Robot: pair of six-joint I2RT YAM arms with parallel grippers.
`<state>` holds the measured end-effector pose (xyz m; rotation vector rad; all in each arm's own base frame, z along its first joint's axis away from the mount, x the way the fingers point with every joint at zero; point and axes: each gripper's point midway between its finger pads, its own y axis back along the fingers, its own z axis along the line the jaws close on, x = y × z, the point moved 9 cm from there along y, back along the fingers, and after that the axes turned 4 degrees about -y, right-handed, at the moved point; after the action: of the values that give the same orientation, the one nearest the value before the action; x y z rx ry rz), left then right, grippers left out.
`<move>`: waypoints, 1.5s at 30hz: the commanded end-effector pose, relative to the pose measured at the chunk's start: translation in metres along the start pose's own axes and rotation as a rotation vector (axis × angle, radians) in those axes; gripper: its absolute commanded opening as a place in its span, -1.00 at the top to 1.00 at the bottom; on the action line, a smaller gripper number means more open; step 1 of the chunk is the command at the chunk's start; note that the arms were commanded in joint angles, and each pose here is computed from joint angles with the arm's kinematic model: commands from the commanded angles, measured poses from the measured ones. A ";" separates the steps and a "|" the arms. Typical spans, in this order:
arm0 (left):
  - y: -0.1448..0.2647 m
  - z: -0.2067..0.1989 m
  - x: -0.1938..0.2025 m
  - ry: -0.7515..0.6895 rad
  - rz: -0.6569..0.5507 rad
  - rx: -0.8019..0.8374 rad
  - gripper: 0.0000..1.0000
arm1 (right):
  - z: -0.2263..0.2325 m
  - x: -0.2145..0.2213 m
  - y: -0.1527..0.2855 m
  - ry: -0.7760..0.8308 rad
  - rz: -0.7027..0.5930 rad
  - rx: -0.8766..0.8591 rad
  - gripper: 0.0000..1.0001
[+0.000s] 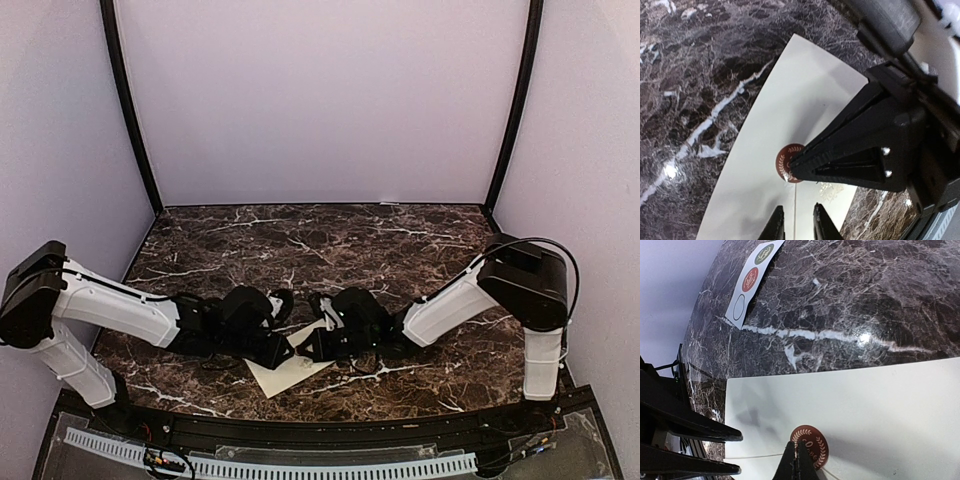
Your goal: Place the letter into the envelope and seal it
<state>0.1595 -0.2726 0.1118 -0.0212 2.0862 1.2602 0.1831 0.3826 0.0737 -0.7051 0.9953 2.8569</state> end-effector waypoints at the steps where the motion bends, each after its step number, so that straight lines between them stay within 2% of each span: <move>1: 0.009 -0.007 -0.021 0.023 -0.096 0.009 0.65 | -0.019 0.007 0.000 -0.045 0.014 0.052 1.00; 14: -0.022 -0.004 -0.021 0.053 -0.079 -0.012 1.00 | -0.019 0.008 0.003 -0.059 0.007 0.033 1.00; 21: -0.030 0.004 -0.017 0.085 -0.075 -0.022 1.00 | -0.017 0.008 0.003 -0.062 0.004 0.024 1.00; 29: -0.045 0.017 0.004 0.099 0.003 -0.077 1.00 | -0.014 0.006 0.006 -0.062 -0.006 0.009 1.00; 45: -0.046 0.028 0.021 0.111 0.068 -0.143 1.00 | -0.023 0.007 0.018 -0.096 -0.043 0.067 1.00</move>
<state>0.1870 -0.2919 0.0857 -0.1902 2.1327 1.2788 0.1840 0.3660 0.0718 -0.6184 0.9651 2.8161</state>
